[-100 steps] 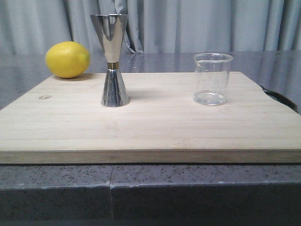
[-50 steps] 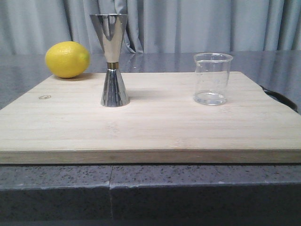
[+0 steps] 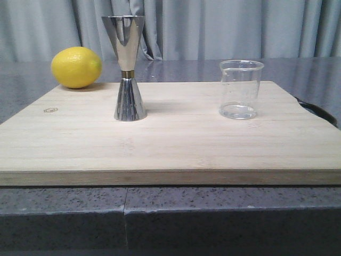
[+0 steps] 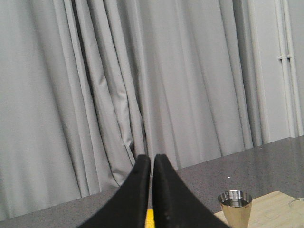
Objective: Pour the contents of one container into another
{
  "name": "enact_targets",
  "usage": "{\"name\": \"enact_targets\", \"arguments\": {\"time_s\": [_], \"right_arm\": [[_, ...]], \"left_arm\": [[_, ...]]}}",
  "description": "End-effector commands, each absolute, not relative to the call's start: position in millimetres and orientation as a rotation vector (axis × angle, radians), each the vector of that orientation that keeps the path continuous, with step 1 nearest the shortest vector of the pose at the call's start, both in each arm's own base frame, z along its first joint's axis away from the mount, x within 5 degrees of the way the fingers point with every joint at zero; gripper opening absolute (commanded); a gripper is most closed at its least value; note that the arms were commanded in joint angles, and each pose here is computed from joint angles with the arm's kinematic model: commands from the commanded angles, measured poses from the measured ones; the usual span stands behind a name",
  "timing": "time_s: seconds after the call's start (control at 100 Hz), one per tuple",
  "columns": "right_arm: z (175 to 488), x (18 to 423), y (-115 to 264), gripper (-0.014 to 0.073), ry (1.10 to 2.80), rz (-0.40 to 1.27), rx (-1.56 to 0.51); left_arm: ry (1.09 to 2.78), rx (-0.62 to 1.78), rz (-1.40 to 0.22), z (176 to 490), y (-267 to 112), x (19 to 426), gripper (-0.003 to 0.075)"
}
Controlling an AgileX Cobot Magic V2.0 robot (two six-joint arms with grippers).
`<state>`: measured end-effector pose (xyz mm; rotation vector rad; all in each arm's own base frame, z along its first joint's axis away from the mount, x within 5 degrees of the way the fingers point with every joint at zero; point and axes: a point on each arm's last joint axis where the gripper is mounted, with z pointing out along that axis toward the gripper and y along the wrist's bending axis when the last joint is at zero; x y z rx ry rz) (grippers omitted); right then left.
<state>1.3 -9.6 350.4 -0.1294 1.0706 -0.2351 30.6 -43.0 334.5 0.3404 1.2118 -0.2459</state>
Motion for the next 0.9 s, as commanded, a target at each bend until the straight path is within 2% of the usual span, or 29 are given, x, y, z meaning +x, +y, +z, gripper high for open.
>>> {"name": "enact_targets", "arguments": {"time_s": [0.0,0.32,0.65,0.79,0.89], "right_arm": [[357.0,-1.7,-8.0,-0.0073,1.042,-0.247,-0.151],[357.0,-1.7,-8.0,-0.0073,1.042,-0.247,-0.151],[357.0,-1.7,-8.0,-0.0073,1.042,-0.247,-0.151],[357.0,-1.7,-8.0,-0.0073,1.042,-0.247,-0.151],[357.0,-1.7,-8.0,-0.0073,1.042,-0.247,-0.151]], "left_arm": [[1.19,0.306,-0.28,343.0,-41.9,29.5,-0.0019],[1.175,0.313,-0.289,342.1,-43.2,26.2,-0.0019],[1.099,0.116,-0.654,324.4,-37.5,20.1,-0.0019],[1.085,0.161,-0.598,319.3,-36.9,21.9,-0.0019],[1.009,0.117,-0.54,315.5,-30.5,25.1,-0.0019]]}}
